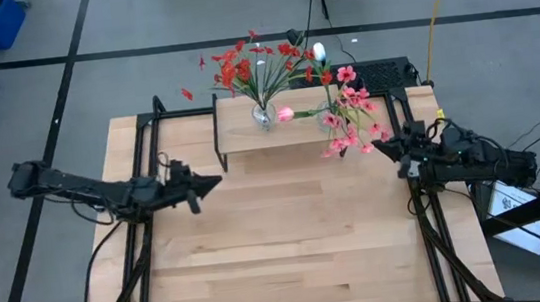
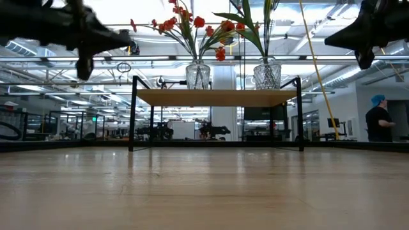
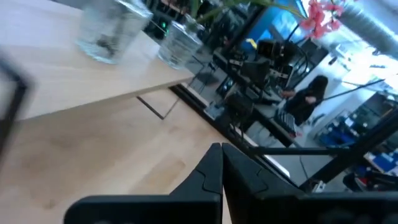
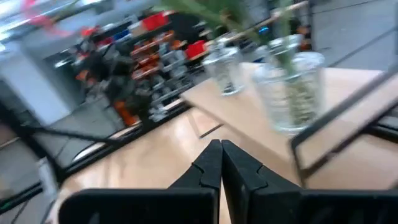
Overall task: Pick and place flowers into a vace then onto a shelf
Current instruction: Return to Home Position
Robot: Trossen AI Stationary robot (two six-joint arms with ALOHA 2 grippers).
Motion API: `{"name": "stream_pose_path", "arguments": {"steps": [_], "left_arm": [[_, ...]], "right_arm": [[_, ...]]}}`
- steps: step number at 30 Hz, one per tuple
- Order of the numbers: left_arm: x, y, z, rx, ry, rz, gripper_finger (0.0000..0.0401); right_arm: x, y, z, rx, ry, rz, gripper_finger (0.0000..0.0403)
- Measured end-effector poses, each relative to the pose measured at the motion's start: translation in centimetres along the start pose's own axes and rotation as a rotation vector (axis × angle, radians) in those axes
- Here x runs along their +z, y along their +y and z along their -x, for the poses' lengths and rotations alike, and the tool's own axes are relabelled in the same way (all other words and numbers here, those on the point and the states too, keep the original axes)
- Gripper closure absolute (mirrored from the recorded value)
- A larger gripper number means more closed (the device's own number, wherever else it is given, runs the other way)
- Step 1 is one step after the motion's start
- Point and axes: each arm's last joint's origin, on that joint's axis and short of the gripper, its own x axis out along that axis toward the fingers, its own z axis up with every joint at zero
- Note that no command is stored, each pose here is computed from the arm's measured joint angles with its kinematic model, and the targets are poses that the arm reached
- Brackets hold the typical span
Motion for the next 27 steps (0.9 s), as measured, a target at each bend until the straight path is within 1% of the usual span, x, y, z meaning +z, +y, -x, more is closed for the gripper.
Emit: {"name": "stream_pose_path", "arguments": {"steps": [3, 5, 8, 10, 12, 16, 20, 23, 25, 27], "left_arm": [[-0.8, 1.7, 1.5, -0.006, -0.046, -0.001, 0.039], [-1.5, 2.8, 2.4, -0.021, -0.069, 0.017, 0.0383], [-2.9, 4.5, 3.4, -0.02, -0.083, 0.039, 0.0388], [-3.0, 4.8, 3.5, 0.026, -0.052, 0.017, 0.0396], [-3.1, 5.1, 3.6, 0.06, -0.051, 0.015, 0.0396], [-3.3, 5.5, 3.7, 0.112, -0.07, -0.005, 0.0378], [-3.4, 5.7, 3.7, 0.155, -0.073, 0.028, 0.0366], [-3.9, 6.0, 3.7, 0.169, -0.025, 0.065, 0.0365], [-4.1, 6.2, 3.7, 0.18, -0.008, 0.096, 0.0366], [-4.1, 6.2, 3.7, 0.187, 0.0, 0.098, 0.0365]], "right_arm": [[0.1, -0.2, 0.0, -0.069, -0.031, 0.005, 0.0403], [0.1, -0.3, 0.0, -0.094, -0.042, 0.022, 0.0403], [-0.3, -0.6, 0.0, -0.162, -0.021, 0.03, 0.0403], [-0.8, -0.9, 0.1, -0.183, 0.031, 0.034, 0.0403], [-1.3, -1.1, 0.1, -0.206, 0.076, 0.035, 0.0403], [-2.4, -1.5, -0.6, -0.215, 0.101, 0.054, 0.0403], [-3.7, -1.9, -1.1, -0.234, 0.131, 0.042, 0.0403], [-5.1, -2.4, -1.7, -0.257, 0.161, -0.017, 0.0403], [-6.2, -2.8, -2.2, -0.269, 0.166, -0.063, 0.0403], [-7.2, -3.1, -2.7, -0.264, 0.15, -0.097, 0.0403]]}}
